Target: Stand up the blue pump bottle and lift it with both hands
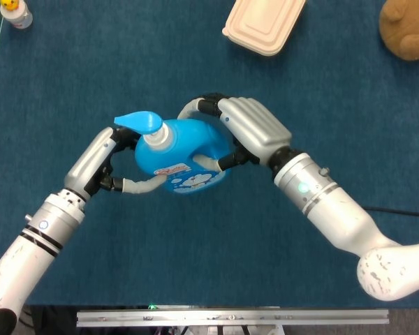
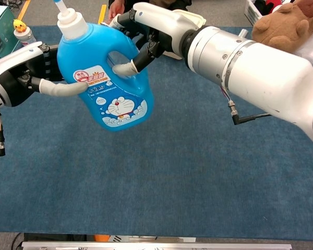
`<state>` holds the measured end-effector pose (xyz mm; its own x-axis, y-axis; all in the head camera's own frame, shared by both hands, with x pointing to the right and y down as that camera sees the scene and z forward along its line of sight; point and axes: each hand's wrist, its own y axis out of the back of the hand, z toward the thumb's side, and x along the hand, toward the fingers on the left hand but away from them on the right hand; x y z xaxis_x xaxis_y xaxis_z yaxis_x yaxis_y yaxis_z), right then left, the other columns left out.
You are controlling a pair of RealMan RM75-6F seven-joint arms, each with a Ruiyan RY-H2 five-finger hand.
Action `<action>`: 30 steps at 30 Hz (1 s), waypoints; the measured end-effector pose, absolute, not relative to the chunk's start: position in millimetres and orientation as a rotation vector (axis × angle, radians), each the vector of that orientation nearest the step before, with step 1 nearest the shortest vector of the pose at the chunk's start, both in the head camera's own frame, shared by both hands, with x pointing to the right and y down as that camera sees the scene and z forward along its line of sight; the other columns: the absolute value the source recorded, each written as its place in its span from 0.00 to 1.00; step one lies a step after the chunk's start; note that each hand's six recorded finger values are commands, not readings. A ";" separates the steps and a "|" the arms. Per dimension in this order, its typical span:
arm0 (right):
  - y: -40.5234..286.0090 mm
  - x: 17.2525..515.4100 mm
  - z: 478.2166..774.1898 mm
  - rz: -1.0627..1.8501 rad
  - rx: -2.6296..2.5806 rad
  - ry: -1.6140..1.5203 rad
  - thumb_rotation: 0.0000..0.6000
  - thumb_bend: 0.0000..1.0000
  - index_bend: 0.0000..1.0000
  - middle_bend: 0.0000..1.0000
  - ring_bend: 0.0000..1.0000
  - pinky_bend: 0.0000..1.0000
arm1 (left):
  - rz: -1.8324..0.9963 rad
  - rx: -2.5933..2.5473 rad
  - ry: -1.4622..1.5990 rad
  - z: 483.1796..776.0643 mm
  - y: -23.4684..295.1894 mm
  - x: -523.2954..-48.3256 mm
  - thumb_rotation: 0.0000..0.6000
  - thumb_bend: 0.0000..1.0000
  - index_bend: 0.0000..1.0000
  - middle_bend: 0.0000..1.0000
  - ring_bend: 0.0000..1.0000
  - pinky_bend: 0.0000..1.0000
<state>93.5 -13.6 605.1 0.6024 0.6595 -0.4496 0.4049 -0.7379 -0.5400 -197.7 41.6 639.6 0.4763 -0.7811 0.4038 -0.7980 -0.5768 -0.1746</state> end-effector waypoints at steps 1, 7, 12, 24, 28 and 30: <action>-13.6 93.2 605.6 0.911 -2.448 -0.853 1.00 0.30 0.37 0.37 0.28 0.28 | 0.698 2.666 -1.425 639.8 41.5 -197.4 1.00 0.22 0.41 0.38 0.40 0.42; -13.2 90.4 607.8 0.907 -2.461 -0.847 1.00 0.33 0.37 0.43 0.39 0.35 | 0.696 2.661 -1.423 640.3 40.5 -197.6 1.00 0.22 0.41 0.38 0.40 0.42; -15.3 89.2 607.8 0.901 -2.470 -0.854 1.00 0.33 0.37 0.44 0.39 0.38 | 0.695 2.661 -1.419 640.1 40.5 -198.4 1.00 0.22 0.41 0.38 0.40 0.42; -14.4 90.0 609.9 0.910 -2.467 -0.842 1.00 0.40 0.37 0.46 0.41 0.38 | 0.693 2.625 -1.426 642.3 37.8 -203.5 1.00 0.22 0.41 0.38 0.40 0.42; -14.0 88.5 610.9 0.911 -2.467 -0.841 1.00 0.45 0.37 0.48 0.42 0.40 | 0.686 2.628 -1.418 640.7 37.3 -202.4 1.00 0.22 0.41 0.38 0.40 0.42; -13.6 87.2 611.2 0.909 -2.466 -0.842 1.00 0.51 0.37 0.49 0.44 0.42 | 0.687 2.628 -1.413 640.9 37.7 -202.0 1.00 0.22 0.41 0.38 0.40 0.42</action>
